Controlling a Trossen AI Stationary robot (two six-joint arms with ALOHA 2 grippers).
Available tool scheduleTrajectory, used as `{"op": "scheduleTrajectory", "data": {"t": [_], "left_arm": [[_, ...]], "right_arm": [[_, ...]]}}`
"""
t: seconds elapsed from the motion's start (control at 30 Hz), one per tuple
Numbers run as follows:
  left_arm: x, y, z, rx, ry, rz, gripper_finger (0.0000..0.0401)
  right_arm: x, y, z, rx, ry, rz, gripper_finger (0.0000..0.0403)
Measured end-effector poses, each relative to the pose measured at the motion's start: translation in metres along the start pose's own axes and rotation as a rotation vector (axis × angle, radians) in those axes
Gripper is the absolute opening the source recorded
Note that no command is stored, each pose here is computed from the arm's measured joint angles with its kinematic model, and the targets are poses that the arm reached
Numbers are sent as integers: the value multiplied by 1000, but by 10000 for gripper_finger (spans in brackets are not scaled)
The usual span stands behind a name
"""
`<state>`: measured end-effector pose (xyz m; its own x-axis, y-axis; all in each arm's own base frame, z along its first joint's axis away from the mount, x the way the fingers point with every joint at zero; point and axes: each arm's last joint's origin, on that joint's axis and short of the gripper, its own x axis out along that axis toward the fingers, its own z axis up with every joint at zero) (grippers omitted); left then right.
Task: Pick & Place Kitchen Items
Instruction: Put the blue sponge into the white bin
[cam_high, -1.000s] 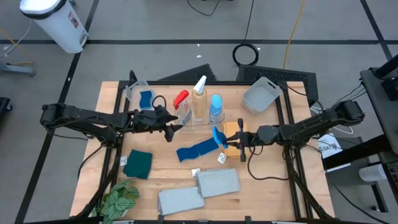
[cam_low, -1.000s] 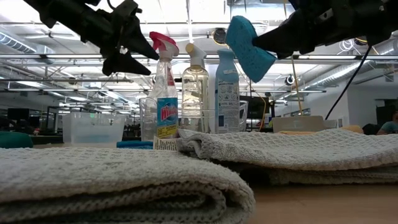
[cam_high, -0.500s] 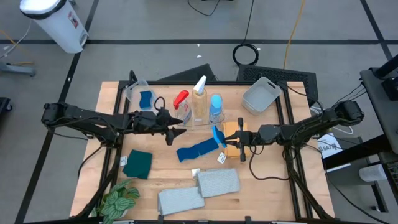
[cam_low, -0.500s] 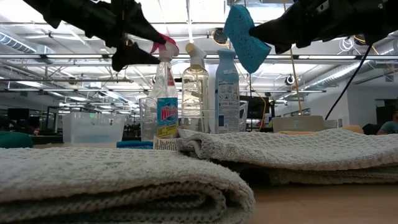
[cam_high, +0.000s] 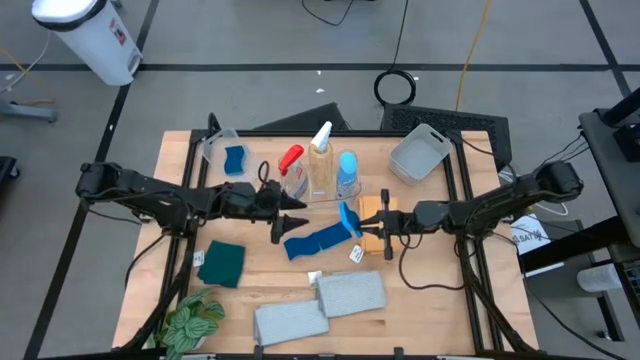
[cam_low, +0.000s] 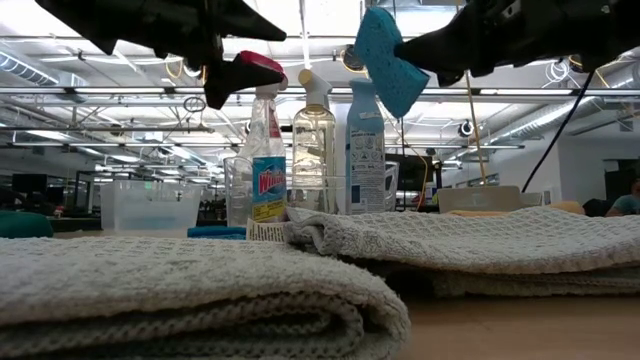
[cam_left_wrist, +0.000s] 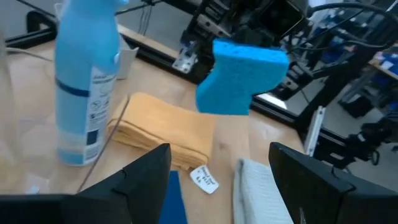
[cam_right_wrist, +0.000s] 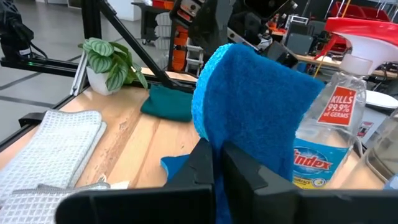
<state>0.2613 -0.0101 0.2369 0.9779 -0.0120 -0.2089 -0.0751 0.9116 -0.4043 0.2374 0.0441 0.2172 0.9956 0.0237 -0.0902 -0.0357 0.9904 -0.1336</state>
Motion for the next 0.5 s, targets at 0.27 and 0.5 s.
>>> {"op": "scheduleTrajectory", "data": {"t": [0.27, 0.5], "left_arm": [[0, 0, 0, -8, 0, -3, 273], [0, -2, -2, -72, 9, -11, 273]], "right_arm": [[27, 5, 2, -20, 38, 7, 0], [55, 11, -2, -103, 129, 22, 0]]}}
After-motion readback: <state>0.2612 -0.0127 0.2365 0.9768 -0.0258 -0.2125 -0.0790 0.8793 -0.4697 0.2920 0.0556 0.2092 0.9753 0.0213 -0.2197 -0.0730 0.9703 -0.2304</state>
